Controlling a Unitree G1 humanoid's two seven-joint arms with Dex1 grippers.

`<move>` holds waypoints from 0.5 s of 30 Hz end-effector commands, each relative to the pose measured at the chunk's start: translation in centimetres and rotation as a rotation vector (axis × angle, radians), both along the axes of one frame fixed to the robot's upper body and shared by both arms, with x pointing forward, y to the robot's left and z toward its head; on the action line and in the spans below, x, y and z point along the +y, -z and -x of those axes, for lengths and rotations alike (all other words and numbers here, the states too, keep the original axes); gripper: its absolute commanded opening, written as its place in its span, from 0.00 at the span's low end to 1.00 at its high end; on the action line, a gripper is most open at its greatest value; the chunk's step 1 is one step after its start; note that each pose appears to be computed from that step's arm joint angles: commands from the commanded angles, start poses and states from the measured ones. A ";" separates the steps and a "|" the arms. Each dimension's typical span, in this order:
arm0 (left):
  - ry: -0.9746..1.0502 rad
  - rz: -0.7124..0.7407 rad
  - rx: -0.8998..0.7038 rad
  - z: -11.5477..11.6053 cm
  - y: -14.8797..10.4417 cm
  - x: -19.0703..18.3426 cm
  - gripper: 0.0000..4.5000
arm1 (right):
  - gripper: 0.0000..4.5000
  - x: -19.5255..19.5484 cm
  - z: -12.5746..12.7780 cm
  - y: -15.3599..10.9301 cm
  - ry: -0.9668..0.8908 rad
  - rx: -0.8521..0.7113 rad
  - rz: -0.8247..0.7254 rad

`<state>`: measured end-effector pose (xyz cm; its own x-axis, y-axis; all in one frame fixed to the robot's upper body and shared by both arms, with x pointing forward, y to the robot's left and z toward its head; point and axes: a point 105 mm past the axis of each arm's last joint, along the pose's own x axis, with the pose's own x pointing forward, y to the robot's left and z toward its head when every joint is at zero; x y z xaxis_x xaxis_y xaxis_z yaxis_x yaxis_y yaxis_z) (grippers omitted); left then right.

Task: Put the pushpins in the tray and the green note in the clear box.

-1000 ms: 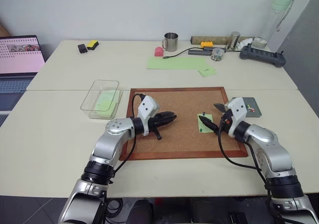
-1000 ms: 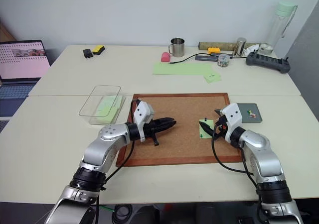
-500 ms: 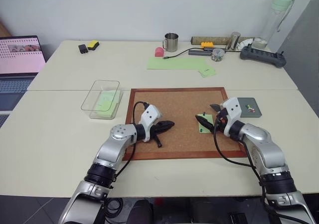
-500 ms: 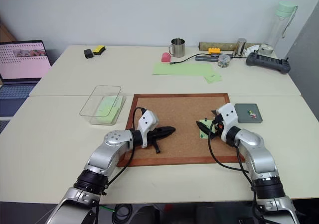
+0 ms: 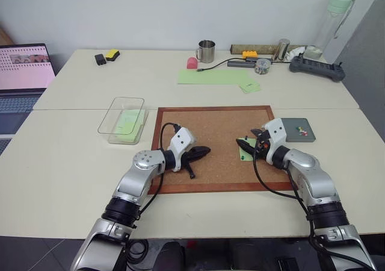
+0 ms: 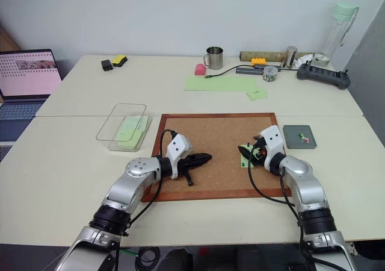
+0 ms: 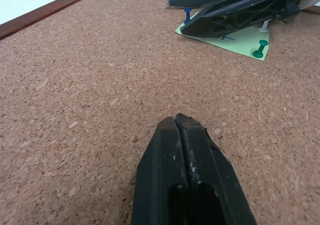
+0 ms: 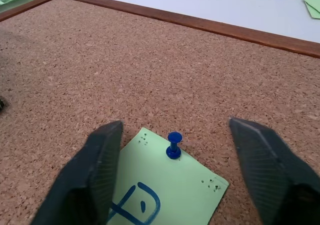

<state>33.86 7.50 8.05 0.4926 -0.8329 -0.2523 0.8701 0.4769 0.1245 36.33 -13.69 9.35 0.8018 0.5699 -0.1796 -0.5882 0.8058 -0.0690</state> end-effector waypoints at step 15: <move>-0.019 -0.040 0.023 -0.5 0.5 0.6 0.00 | 0.02 1.0 0.1 -1.1 -0.031 -0.056 -0.020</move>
